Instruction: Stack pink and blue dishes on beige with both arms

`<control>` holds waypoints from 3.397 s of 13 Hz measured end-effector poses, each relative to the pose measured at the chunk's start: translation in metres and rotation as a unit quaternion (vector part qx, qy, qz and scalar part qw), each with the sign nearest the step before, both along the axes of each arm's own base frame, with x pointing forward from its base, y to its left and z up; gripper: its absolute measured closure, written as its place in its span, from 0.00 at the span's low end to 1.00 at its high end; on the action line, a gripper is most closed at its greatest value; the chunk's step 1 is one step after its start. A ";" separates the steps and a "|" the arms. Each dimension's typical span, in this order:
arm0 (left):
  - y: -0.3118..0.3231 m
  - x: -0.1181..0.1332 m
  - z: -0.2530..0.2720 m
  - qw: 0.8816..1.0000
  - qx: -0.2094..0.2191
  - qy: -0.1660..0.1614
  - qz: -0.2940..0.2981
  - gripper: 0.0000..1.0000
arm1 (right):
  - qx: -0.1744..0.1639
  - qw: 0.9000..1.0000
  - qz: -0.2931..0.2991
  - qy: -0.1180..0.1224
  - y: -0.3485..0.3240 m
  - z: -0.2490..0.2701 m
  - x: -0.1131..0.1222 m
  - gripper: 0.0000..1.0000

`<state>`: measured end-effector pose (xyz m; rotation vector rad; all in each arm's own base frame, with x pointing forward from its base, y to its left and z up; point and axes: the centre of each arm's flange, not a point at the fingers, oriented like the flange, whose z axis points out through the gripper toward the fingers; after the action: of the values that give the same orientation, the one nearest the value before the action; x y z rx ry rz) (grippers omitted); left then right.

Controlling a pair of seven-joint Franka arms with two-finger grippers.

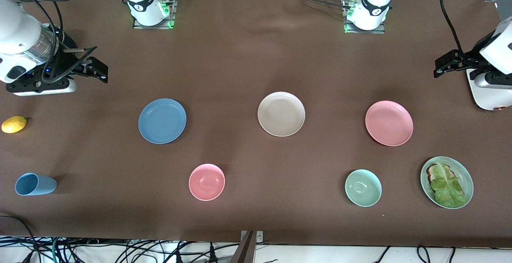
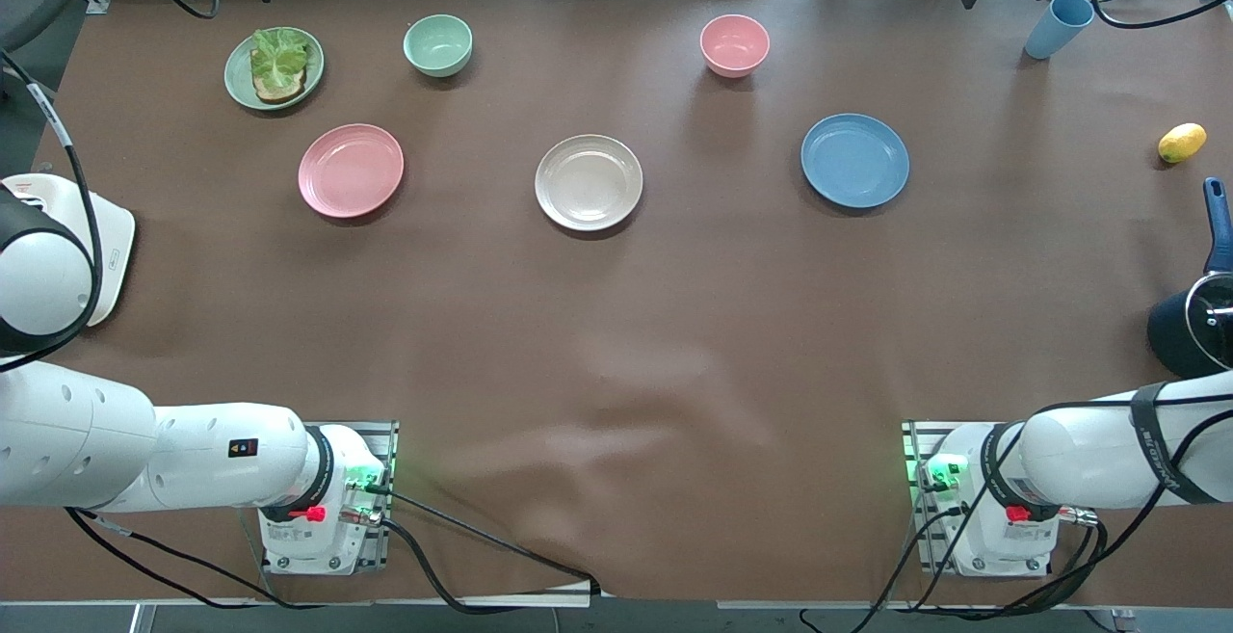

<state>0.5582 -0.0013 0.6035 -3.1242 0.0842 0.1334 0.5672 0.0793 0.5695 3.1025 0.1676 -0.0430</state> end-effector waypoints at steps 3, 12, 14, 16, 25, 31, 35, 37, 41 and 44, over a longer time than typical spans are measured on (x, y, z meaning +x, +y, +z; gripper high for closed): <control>0.000 0.000 0.000 1.000 0.000 0.000 0.000 0.00 | 0.001 1.000 0.003 -0.007 0.004 0.001 0.001 0.00; 0.000 0.000 0.000 1.000 0.000 0.000 0.000 0.00 | 0.001 1.000 0.004 -0.004 0.004 -0.003 0.001 0.00; 0.000 0.000 0.000 1.000 0.000 0.000 0.000 0.00 | 0.001 1.000 0.004 -0.006 0.004 -0.003 0.001 0.00; 0.000 0.000 0.000 1.000 0.000 0.000 0.000 0.00 | 0.001 1.000 0.004 -0.007 0.004 -0.003 0.001 0.00; 0.003 0.000 0.000 1.000 0.000 0.000 0.003 0.00 | 0.001 1.000 0.003 -0.009 0.004 -0.004 0.002 0.00; 0.003 0.000 -0.001 1.000 0.000 0.001 0.003 0.00 | 0.003 1.000 0.003 -0.017 0.004 -0.003 0.005 0.00; 0.003 0.001 -0.003 1.000 0.000 0.002 0.003 0.00 | 0.003 1.000 -0.001 -0.023 0.000 -0.003 0.007 0.00; 0.003 0.003 -0.006 1.000 0.000 0.005 0.003 0.00 | 0.003 1.000 -0.002 -0.022 -0.002 -0.004 0.008 0.00; 0.006 0.014 -0.032 1.000 -0.002 0.028 0.005 0.00 | 0.003 1.000 -0.002 -0.019 -0.002 -0.007 0.008 0.00; 0.009 0.027 -0.064 0.998 -0.004 0.056 0.007 0.00 | 0.001 1.000 -0.003 -0.010 -0.002 -0.009 0.007 0.00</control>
<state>0.5848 0.0073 0.5393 -3.1236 0.0650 0.3100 0.5738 0.0769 0.5608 3.1048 0.1592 -0.0125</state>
